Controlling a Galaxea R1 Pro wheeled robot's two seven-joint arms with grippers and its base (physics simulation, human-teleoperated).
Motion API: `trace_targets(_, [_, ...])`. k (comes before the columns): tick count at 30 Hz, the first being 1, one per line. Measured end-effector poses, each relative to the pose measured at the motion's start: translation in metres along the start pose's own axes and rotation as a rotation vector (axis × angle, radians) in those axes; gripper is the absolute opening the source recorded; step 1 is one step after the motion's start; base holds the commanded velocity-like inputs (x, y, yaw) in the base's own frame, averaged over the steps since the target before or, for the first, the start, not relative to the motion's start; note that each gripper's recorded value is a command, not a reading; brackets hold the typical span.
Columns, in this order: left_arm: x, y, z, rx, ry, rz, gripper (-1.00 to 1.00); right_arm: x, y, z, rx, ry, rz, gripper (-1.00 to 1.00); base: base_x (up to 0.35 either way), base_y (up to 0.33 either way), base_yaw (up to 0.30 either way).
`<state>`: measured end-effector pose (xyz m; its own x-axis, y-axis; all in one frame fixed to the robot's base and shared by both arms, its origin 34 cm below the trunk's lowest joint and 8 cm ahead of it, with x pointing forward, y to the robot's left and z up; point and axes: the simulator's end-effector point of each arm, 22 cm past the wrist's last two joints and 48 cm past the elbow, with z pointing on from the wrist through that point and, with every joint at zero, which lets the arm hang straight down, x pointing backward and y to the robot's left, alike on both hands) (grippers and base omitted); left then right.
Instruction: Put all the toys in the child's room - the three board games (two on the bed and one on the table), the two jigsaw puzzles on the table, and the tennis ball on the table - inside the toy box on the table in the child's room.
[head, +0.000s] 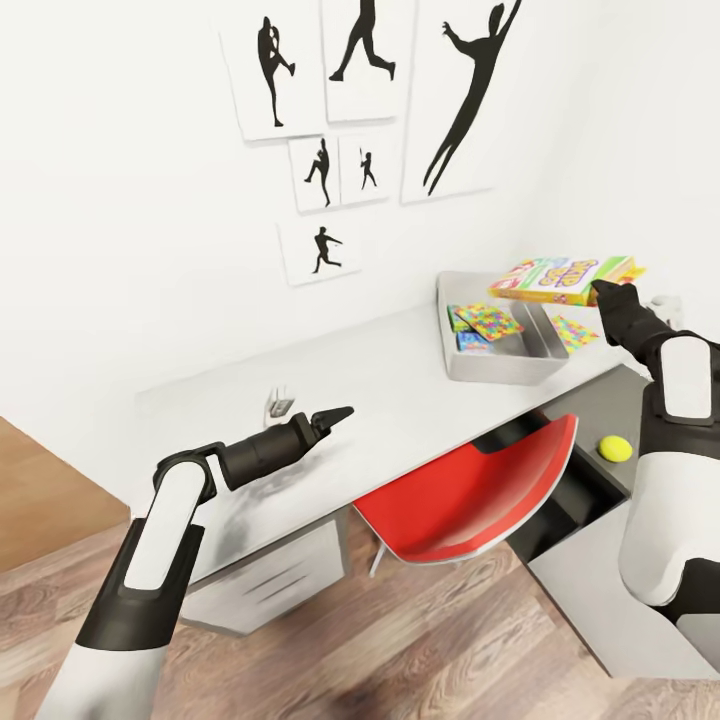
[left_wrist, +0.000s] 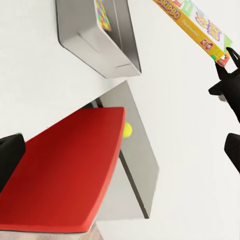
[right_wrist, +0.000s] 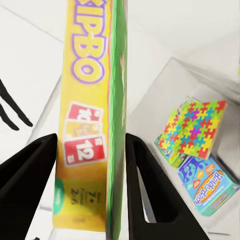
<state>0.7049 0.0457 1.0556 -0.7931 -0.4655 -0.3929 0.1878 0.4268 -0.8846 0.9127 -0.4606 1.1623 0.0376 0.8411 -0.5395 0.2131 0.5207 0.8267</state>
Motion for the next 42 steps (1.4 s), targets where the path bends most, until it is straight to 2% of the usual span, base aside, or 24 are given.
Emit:
trace_targets(6, [0.0,0.002,0.0,-0.008,0.0,-0.001,1.0,0.01,-0.01,0.004,0.02,0.02,0.007,-1.0,0.152,-0.195,0.0])
trace_targets(10, [0.001,0.002,0.001,-0.01,0.001,-0.002,1.0,0.029,-0.031,0.011,0.065,0.053,0.034,-1.0,0.061,-0.07,0.0])
trace_targets(13, [0.001,0.002,0.001,-0.01,0.001,-0.002,1.0,0.036,-0.046,0.019,0.101,0.05,0.065,-1.0,0.029,-0.034,0.0])
trace_targets(18, [0.001,0.002,0.001,-0.01,0.002,-0.001,1.0,0.038,-0.048,0.029,0.122,0.038,0.097,-1.0,0.015,-0.017,0.0])
trace_targets(23, [0.0,0.003,0.001,-0.011,0.0,-0.001,1.0,0.058,-0.05,0.042,0.154,0.06,0.132,-1.0,0.005,-0.006,0.0])
trace_targets(32, [-0.001,0.004,0.0,-0.012,-0.004,-0.002,1.0,0.079,-0.042,0.047,0.154,0.084,0.15,-1.0,0.001,-0.001,0.0])
trace_targets(42, [-0.001,0.004,-0.001,-0.012,-0.003,-0.001,1.0,0.076,-0.033,0.05,0.144,0.074,0.152,-1.0,0.106,0.073,0.0])
